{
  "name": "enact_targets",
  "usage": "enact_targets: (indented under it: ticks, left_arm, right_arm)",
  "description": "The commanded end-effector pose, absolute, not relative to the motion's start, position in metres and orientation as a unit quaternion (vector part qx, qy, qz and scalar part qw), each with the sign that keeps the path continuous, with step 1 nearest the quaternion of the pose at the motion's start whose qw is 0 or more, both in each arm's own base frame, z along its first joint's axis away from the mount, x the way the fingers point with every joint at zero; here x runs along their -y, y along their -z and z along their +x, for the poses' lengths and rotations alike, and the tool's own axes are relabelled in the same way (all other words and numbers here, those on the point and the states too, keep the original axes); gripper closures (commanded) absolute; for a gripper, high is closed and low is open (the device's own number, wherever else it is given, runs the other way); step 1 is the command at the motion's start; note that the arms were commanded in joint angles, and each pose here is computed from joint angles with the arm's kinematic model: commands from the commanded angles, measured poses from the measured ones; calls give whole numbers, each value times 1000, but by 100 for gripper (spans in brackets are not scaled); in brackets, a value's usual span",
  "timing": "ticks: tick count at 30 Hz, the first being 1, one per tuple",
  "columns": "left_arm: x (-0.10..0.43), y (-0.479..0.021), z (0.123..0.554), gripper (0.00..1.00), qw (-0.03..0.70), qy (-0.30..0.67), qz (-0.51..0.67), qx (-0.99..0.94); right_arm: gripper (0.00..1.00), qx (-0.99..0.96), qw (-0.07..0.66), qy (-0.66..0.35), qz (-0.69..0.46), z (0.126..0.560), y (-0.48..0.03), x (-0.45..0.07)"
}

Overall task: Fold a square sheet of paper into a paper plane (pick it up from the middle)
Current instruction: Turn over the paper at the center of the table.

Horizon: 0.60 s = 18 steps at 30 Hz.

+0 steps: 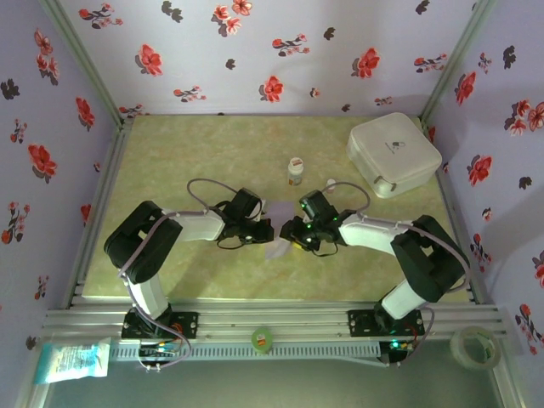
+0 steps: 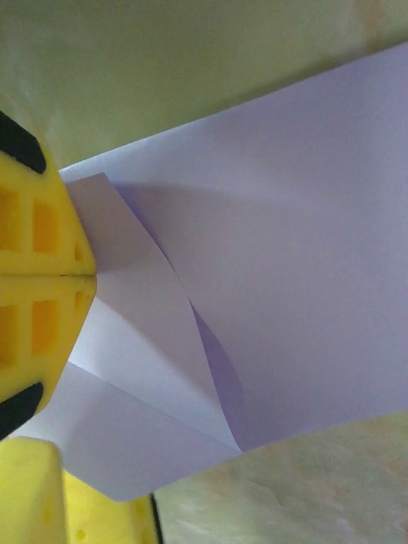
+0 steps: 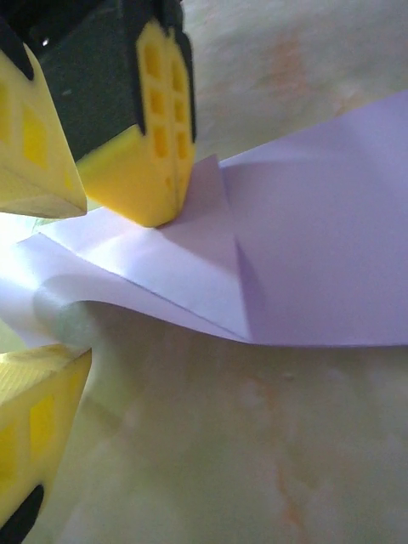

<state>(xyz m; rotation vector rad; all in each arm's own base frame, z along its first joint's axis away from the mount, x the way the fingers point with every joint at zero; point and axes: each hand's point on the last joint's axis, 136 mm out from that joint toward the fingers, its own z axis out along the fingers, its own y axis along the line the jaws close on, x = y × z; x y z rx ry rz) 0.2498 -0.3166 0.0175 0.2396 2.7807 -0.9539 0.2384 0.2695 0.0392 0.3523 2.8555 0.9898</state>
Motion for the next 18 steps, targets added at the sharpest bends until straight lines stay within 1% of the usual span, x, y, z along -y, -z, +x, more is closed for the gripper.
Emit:
enact_targets:
  ticks: [1, 7, 18]
  left_arm:
    - [301, 4, 241, 98, 68, 292, 64, -952]
    - [306, -1, 240, 98, 67, 305, 69, -947]
    - [307, -9, 241, 97, 76, 313, 62, -945]
  right_arm:
    - [57, -932, 61, -342, 107, 255, -43, -274]
    - [58, -922, 60, -364, 120, 266, -42, -276]
    - [68, -915, 71, -371, 139, 273, -34, -267]
